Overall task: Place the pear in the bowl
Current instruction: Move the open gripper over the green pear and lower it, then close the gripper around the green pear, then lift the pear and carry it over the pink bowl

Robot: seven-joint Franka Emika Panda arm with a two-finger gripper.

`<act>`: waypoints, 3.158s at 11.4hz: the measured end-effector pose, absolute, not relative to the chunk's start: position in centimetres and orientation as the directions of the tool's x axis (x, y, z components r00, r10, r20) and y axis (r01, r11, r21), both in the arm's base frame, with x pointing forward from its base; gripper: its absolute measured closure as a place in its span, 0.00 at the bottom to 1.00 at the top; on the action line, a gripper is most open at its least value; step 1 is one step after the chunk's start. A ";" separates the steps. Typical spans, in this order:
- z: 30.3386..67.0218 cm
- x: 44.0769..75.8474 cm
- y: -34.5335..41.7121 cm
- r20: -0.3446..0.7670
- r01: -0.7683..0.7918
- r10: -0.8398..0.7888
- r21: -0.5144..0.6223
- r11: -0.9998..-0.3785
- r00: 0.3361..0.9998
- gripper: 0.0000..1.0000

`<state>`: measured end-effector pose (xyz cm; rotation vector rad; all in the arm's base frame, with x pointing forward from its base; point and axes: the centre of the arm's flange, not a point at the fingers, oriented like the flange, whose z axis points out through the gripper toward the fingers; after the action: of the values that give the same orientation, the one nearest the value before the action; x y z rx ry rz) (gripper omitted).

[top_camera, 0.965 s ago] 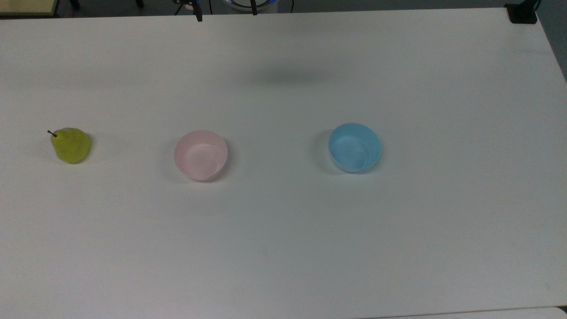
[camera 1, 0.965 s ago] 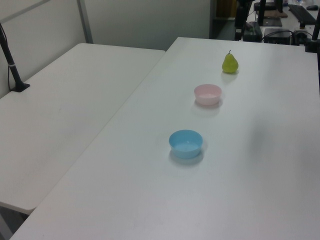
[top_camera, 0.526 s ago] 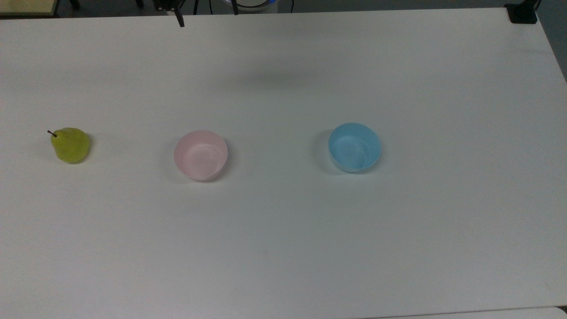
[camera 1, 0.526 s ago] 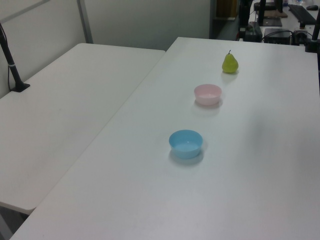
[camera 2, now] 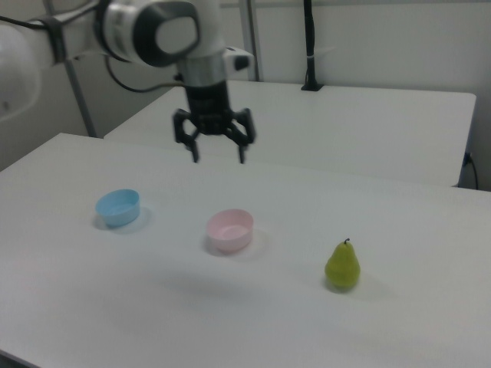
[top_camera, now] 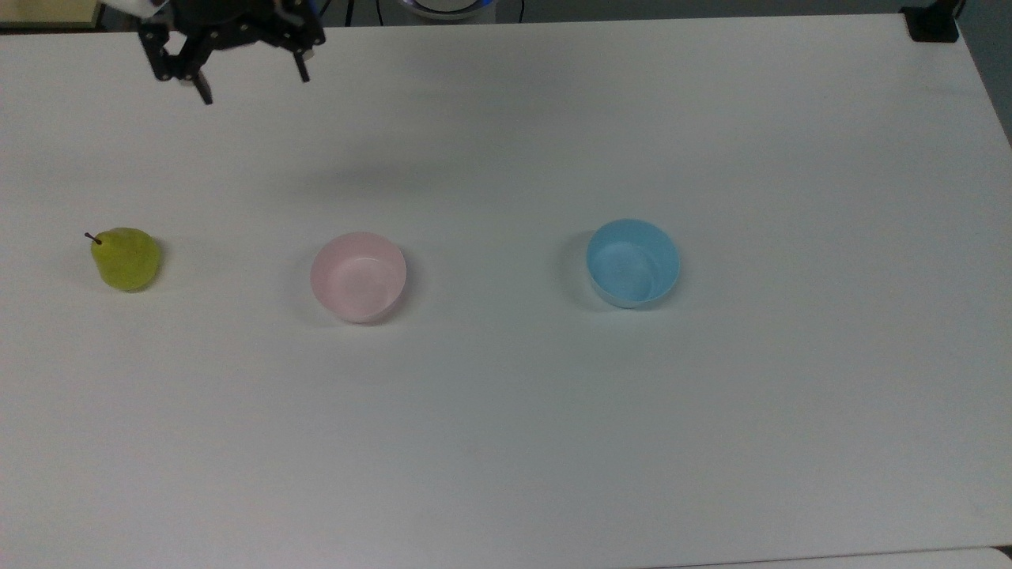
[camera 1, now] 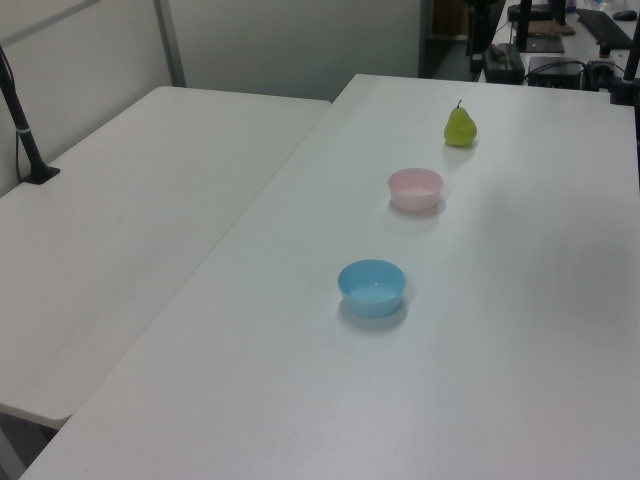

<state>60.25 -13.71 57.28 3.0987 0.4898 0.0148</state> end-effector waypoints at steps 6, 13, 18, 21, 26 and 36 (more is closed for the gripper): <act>46.7 63.8 -27.0 0.046 0.300 0.306 0.112 -0.947 0.951 0.00; 38.7 64.2 -32.9 0.027 0.271 0.280 0.170 -0.947 0.960 0.00; 36.5 64.7 -33.2 0.027 0.273 0.282 0.172 -0.946 0.959 0.29; 35.9 64.7 -33.2 0.021 0.275 0.282 0.167 -0.947 0.959 0.41; 36.0 65.0 -33.2 0.036 0.276 0.287 0.180 -0.944 0.957 0.50; 41.6 64.9 -31.1 0.029 0.293 0.302 0.161 -0.942 0.953 0.51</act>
<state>64.89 -31.10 41.60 2.9504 0.4522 0.0799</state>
